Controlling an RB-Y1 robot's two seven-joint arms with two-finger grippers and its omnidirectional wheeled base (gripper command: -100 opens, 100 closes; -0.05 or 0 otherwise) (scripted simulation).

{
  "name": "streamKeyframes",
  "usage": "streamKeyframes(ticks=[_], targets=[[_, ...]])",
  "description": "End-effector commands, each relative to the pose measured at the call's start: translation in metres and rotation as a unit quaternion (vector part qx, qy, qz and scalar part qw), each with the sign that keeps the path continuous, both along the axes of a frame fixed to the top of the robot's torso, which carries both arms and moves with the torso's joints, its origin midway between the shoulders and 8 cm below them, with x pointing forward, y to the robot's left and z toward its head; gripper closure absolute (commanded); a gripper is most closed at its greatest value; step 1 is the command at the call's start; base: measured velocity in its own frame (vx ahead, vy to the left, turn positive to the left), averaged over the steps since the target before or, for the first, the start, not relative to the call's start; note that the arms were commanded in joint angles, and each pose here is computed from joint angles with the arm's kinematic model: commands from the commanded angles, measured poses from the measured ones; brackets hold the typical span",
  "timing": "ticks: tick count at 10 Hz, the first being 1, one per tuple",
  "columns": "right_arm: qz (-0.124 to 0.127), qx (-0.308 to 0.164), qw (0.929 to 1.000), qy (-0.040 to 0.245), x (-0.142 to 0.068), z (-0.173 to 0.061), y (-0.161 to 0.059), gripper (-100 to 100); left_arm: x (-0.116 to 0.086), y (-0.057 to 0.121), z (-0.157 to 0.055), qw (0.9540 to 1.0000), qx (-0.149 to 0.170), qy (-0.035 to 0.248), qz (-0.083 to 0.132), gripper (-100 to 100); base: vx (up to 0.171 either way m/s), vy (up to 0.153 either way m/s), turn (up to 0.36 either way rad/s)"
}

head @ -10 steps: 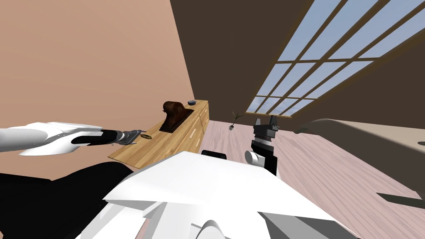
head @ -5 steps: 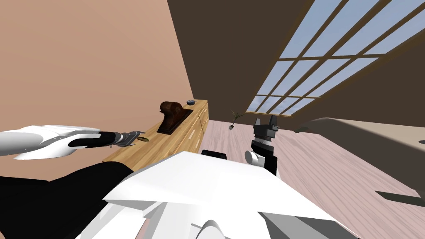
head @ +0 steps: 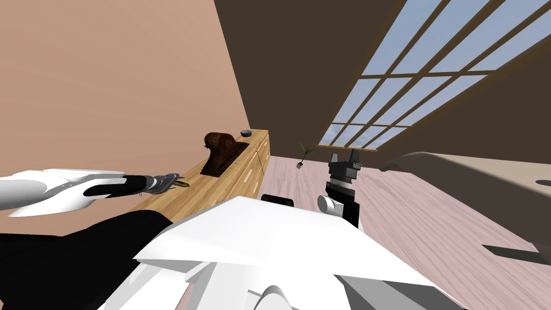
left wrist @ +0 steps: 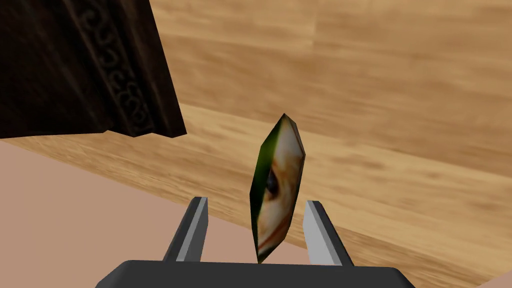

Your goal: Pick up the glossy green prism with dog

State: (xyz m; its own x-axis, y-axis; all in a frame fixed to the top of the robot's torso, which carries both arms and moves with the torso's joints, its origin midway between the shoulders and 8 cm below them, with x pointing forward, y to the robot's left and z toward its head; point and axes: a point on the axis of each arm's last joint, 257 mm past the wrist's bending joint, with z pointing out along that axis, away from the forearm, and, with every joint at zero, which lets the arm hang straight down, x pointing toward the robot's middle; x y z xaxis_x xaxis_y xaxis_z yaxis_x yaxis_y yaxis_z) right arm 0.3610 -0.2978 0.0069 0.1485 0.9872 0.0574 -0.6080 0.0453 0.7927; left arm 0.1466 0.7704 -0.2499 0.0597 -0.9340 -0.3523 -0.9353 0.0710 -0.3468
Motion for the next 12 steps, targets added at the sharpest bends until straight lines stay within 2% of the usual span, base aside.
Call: streamKeyframes(ticks=[1, 4, 5, 6, 7, 10, 11, 12], targets=[[0.000, 0.000, 1.0000, 0.000, 0.000, 0.000, 0.000, 0, 0.000, 0.000, 0.000, 1.0000, 0.000, 0.000, 0.000, 100, 0.000, 0.000, 0.000], [0.000, 0.000, 1.0000, 0.000, 0.000, 0.000, 0.000, 0, 0.000, 0.000, 0.000, 1.0000, 0.000, 0.000, 0.000, 100, 0.000, 0.000, 0.000], [0.000, 0.000, 1.0000, 0.000, 0.000, 0.000, 0.000, 0, 0.000, 0.000, 0.000, 1.0000, 0.000, 0.000, 0.000, 0, 0.000, 0.000, 0.000], [0.000, 0.000, 1.0000, 0.000, 0.000, 0.000, 0.000, 0, -0.004, 0.001, -0.003, 1.0000, 0.000, 0.000, 0.001, 100, 0.000, 0.000, 0.000], [0.000, 0.000, 1.0000, 0.000, 0.000, 0.000, 0.000, 0, 0.009, 0.000, 0.005, 1.0000, 0.000, 0.000, -0.003, 100, -0.032, -0.012, 0.060], [0.000, 0.000, 1.0000, 0.000, 0.000, 0.000, 0.000, 0, 0.030, -0.003, 0.016, 1.0000, -0.001, 0.001, -0.010, 100, -0.068, -0.020, 0.051], [0.000, 0.000, 1.0000, 0.000, 0.000, 0.000, 0.000, 0, 0.026, -0.003, 0.014, 1.0000, -0.001, 0.001, -0.008, 100, -0.029, -0.014, 0.009], [0.000, 0.000, 1.0000, 0.000, 0.000, 0.000, 0.000, 0, 0.026, -0.003, 0.014, 1.0000, -0.001, 0.000, -0.008, 0, -0.005, -0.003, 0.001]])
